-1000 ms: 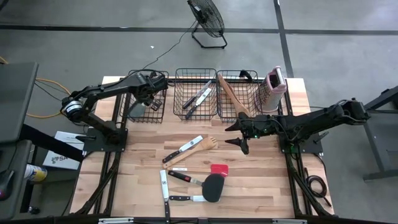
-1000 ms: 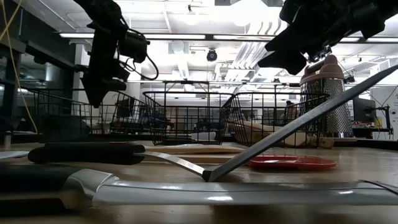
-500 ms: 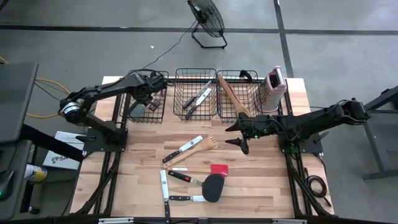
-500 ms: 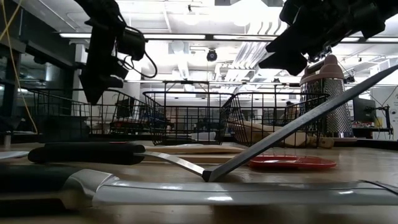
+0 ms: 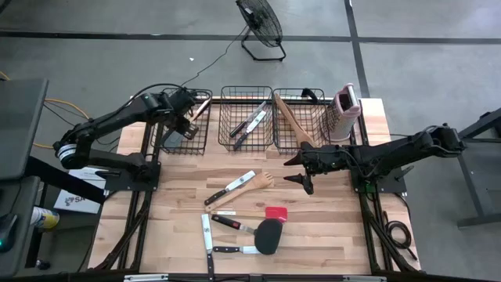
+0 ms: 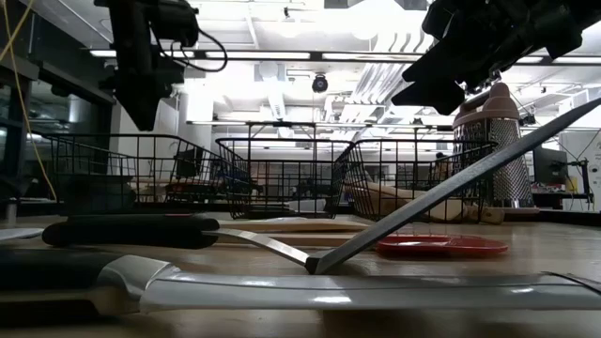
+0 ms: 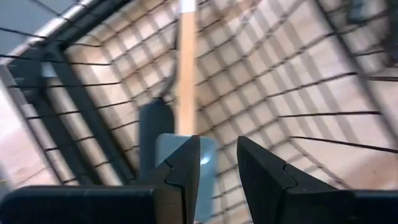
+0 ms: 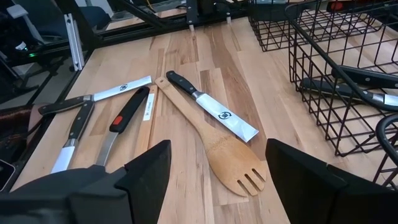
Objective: Pick & Place Kitchen Items
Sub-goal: Put the black knife into the middle black wire basket
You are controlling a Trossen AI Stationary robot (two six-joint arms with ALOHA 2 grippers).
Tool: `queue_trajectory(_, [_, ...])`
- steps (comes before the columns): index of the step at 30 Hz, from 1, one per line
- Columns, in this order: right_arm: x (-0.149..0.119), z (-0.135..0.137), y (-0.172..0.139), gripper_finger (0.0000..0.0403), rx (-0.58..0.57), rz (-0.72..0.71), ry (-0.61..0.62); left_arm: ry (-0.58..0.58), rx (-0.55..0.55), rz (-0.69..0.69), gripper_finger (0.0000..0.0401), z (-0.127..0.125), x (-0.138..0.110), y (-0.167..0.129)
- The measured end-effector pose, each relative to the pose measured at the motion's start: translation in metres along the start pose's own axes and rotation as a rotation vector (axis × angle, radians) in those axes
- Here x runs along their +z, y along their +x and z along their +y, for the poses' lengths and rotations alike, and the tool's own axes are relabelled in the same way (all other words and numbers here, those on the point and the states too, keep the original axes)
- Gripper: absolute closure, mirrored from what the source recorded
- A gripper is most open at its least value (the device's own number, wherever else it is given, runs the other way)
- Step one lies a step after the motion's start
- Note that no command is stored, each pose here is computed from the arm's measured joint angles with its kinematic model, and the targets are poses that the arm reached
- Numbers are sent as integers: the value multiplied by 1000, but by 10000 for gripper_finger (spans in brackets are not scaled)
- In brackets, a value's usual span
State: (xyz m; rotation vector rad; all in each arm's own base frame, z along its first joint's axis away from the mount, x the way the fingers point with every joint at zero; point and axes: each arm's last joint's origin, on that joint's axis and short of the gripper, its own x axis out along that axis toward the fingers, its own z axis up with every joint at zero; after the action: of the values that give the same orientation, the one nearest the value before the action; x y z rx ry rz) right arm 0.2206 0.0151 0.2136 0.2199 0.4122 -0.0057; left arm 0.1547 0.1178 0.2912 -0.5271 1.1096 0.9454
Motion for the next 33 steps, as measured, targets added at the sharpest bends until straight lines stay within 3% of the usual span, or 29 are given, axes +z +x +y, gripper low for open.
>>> queue_trajectory(9, [0, 0, 0, 149, 0, 2, 0, 132, -193, -92, 299, -36, -8, -15])
queue_trajectory(18, [0, 0, 0, 149, 0, 1, 0, 204, -340, -113, 299, -78, -33, -32])
queue_trajectory(33, [0, 0, 0, 149, 0, 1, 0, 379, -486, -127, 299, -141, -68, -38])
